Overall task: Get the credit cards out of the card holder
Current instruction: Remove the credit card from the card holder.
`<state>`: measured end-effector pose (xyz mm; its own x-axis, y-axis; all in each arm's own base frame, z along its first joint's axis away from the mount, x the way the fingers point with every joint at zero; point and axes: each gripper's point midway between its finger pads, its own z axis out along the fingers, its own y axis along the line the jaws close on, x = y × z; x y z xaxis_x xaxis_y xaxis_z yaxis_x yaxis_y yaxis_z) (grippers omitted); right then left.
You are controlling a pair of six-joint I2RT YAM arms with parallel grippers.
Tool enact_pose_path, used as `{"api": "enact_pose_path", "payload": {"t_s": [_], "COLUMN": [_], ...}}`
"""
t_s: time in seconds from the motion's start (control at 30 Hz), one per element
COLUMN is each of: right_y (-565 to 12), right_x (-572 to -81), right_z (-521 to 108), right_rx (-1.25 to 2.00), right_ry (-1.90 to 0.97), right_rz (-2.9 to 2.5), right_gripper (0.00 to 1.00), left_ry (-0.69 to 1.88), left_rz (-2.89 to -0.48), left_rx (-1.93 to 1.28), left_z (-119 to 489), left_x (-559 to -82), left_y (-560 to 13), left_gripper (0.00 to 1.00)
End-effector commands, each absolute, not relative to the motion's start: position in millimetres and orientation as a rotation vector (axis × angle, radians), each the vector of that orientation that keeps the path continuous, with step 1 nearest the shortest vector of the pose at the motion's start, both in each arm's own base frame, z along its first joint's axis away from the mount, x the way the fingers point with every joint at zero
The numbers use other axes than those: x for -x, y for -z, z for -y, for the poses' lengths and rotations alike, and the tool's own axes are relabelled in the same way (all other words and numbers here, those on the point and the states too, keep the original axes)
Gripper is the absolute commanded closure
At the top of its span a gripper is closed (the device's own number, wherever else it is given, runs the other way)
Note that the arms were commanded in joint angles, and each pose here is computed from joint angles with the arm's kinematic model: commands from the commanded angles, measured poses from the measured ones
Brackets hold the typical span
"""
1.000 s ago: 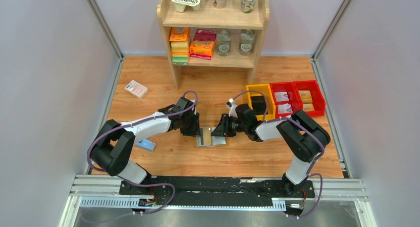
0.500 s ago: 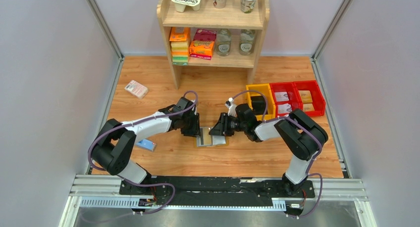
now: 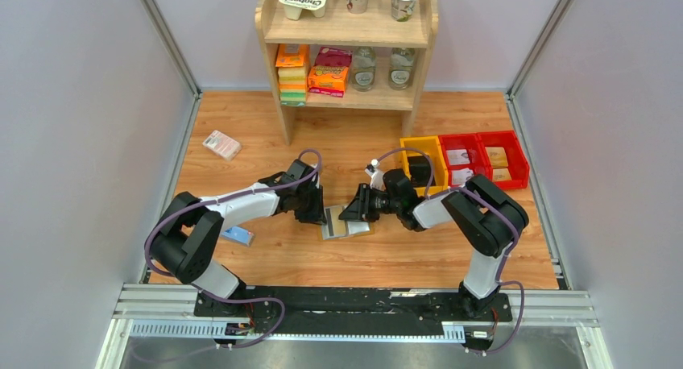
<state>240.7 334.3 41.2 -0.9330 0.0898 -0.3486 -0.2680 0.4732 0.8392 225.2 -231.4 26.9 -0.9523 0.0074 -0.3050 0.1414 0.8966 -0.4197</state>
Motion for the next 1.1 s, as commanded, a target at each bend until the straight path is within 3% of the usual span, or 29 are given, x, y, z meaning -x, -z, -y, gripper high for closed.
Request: {"api": "enact_pose_path", "payload": {"t_s": [0.0, 0.33, 1.07], "right_y": [-69, -84, -75], "right_x": [-241, -237, -231], "right_z": [-340, -344, -371], "right_rx": [0.206, 0.237, 0.32], "right_ry": [-1.522, -1.59, -1.677], "right_rz": [-2.274, -2.225, -2.269], "right_gripper": [0.71, 0.89, 0.85], "left_ry": [0.609, 0.544, 0.539], "left_rz": [-2.784, -2.808, -2.814], "left_rx": [-0.106, -0.104, -0.114], "left_z": [226, 219, 218], "left_x": [-221, -221, -220], "left_y": [-19, -14, -10], "left_gripper": [0.76, 0.84, 0.87]}}
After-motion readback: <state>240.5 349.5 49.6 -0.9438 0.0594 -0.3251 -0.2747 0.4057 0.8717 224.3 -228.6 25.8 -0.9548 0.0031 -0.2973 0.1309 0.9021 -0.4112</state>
